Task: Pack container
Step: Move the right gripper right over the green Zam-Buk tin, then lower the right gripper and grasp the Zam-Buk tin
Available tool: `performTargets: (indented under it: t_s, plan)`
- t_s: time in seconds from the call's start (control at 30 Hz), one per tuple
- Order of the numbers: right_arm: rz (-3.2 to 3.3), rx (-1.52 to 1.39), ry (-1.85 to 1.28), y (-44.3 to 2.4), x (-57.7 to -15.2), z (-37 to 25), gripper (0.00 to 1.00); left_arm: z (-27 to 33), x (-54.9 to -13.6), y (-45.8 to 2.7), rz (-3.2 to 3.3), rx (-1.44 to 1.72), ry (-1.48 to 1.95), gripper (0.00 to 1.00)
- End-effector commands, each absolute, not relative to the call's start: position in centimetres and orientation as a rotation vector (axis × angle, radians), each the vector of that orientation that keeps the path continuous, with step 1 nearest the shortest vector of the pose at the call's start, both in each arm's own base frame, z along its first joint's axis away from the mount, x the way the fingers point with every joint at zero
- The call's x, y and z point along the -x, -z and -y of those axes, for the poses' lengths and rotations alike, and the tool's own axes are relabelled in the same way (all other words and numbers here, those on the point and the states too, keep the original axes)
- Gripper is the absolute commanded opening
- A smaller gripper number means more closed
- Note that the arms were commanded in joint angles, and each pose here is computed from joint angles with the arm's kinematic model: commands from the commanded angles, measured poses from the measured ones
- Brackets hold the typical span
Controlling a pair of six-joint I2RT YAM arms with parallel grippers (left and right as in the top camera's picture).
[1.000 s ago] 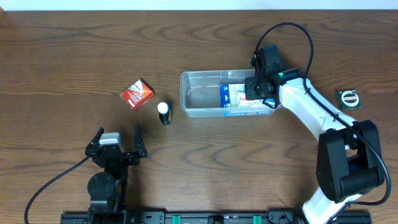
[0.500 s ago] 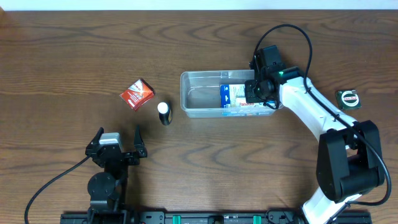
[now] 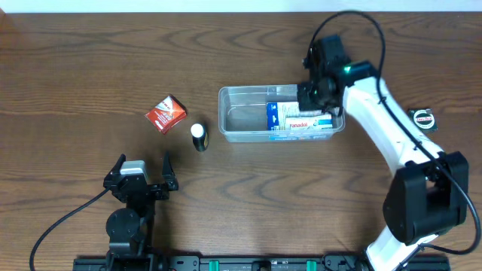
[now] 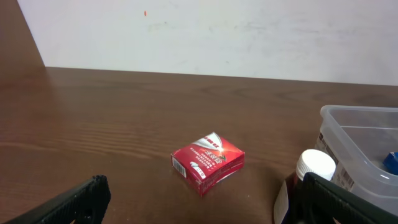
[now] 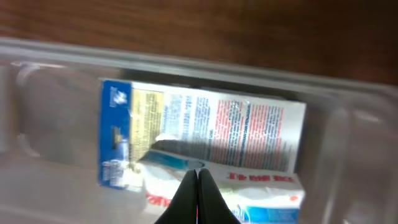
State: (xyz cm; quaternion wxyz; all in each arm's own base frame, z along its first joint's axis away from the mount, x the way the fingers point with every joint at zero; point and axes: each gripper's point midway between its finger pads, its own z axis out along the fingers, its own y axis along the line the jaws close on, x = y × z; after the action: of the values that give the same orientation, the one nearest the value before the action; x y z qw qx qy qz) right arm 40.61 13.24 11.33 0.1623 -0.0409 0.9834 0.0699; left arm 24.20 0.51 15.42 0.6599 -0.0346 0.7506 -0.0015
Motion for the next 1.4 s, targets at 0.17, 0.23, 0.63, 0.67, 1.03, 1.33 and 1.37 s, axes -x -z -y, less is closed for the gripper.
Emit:
performTargets:
  t_s: [0.17,0.23,0.63,0.67,1.03,1.33,1.37]
  plan:
    - [-2.704,-0.143,-0.131,-20.0,-44.1,-3.1,0.01,-0.5,-24.2,-13.7,-1.739,0.061,-0.008,0.98]
    - [-2.693,-0.231,-0.097,-20.5,-44.1,0.9,0.03,-0.5,-24.2,-13.7,-1.739,0.061,-0.008,0.98]
    - [-2.679,-0.797,0.004,-16.6,-39.3,20.2,0.91,-0.5,-24.2,-13.7,-1.739,0.061,-0.008,0.98]
    - [-2.69,-0.81,-0.005,-15.9,-39.0,20.6,0.95,-0.5,-24.2,-13.7,-1.739,0.061,-0.008,0.98]
    - [-2.912,-0.474,-0.209,-3.8,-38.1,19.4,0.99,-0.5,-24.2,-13.7,-1.739,0.061,-0.008,0.98]
    - [-2.954,-0.401,-0.295,-0.3,-38.1,18.4,0.99,-0.5,-24.2,-13.7,-1.739,0.061,-0.008,0.98]
    - [-2.949,-0.395,-0.298,-0.3,-38.2,18.3,0.99,-0.5,-24.2,-13.7,-1.739,0.061,-0.008,0.98]
